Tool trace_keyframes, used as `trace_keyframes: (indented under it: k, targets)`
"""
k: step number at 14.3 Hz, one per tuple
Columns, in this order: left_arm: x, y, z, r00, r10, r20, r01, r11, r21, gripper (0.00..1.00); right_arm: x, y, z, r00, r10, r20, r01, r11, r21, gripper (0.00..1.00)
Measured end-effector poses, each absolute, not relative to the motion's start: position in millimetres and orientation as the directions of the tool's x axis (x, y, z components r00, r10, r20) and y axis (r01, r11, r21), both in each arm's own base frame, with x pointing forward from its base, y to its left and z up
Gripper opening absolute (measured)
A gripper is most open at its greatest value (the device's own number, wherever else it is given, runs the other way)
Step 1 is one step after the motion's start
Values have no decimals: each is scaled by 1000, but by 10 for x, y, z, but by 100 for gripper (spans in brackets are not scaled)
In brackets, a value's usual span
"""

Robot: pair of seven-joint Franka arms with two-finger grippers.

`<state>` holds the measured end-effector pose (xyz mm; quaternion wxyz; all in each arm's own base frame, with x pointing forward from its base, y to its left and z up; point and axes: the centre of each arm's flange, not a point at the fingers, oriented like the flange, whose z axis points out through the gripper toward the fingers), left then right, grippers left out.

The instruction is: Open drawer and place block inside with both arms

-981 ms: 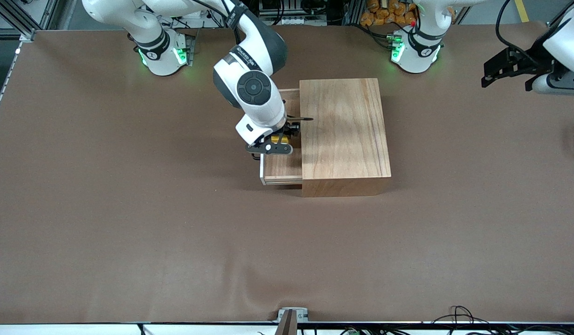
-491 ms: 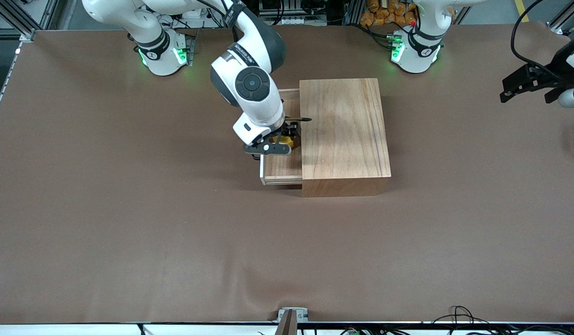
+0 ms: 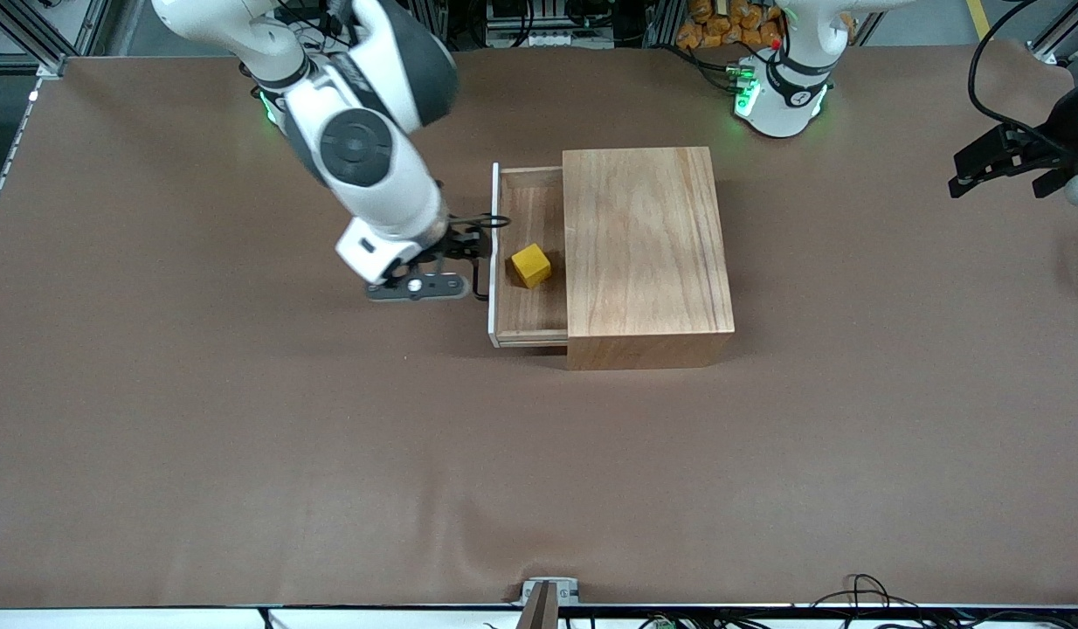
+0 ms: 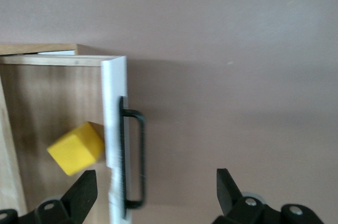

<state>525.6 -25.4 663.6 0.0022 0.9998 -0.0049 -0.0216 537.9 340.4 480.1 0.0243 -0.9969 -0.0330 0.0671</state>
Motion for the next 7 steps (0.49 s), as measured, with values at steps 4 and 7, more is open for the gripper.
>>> trace_keyframes:
  k: [4,7]
  targets:
    - [5256,-254,6643,999,-10,-42,-10,-1000,5,100,5396,2701,5335,988,70,-138,66,-997,-31,100]
    - [5256,-257,6643,999,-28,-42,-28,-1000,5,100,5422,2119,5616,985,101,-141,96,-995,-39,100]
